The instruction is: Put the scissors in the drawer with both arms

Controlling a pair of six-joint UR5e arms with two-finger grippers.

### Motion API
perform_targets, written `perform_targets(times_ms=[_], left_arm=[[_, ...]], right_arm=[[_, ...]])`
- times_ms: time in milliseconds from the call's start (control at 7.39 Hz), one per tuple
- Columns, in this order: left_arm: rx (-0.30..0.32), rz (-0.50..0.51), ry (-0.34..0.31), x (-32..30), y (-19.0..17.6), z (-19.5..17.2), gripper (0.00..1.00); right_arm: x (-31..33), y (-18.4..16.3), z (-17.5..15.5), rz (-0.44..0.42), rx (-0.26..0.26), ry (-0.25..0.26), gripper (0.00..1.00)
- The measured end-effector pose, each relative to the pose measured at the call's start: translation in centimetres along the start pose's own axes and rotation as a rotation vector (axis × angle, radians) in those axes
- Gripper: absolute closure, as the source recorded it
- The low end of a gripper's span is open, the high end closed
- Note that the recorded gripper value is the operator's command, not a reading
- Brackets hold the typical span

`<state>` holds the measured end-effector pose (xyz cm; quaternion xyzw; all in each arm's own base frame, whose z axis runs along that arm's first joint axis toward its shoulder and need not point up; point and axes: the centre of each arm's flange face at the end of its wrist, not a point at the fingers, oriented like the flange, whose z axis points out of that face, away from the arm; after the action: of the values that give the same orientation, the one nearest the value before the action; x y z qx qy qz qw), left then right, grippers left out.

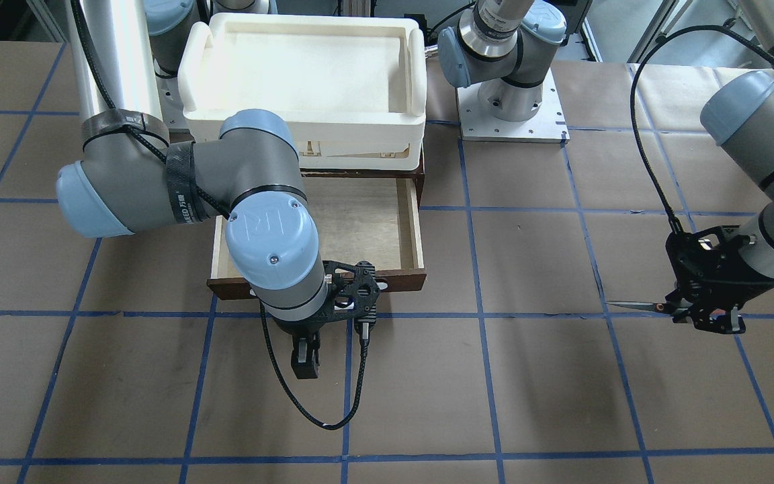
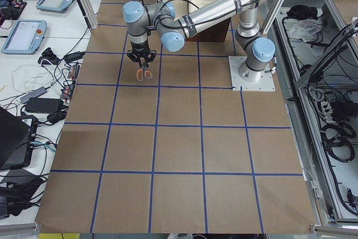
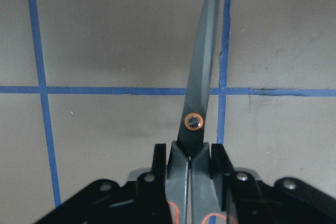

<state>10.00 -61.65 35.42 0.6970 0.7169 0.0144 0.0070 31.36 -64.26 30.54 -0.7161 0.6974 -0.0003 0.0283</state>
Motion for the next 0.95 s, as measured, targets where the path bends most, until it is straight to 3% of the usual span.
perform_targets(times_ms=[541,947], left_arm=[[0.003,0.0,0.003,0.0,0.0,0.2,1.0],[0.003,0.009,-0.007,-0.1,-1.3,-0.3,1.0]], right_arm=[[-0.1,0.5,-2.2,0.016,0.01,0.028,0.0],[-2.2,4.6,-10.9,0.079,0.039,0.086,0.0]])
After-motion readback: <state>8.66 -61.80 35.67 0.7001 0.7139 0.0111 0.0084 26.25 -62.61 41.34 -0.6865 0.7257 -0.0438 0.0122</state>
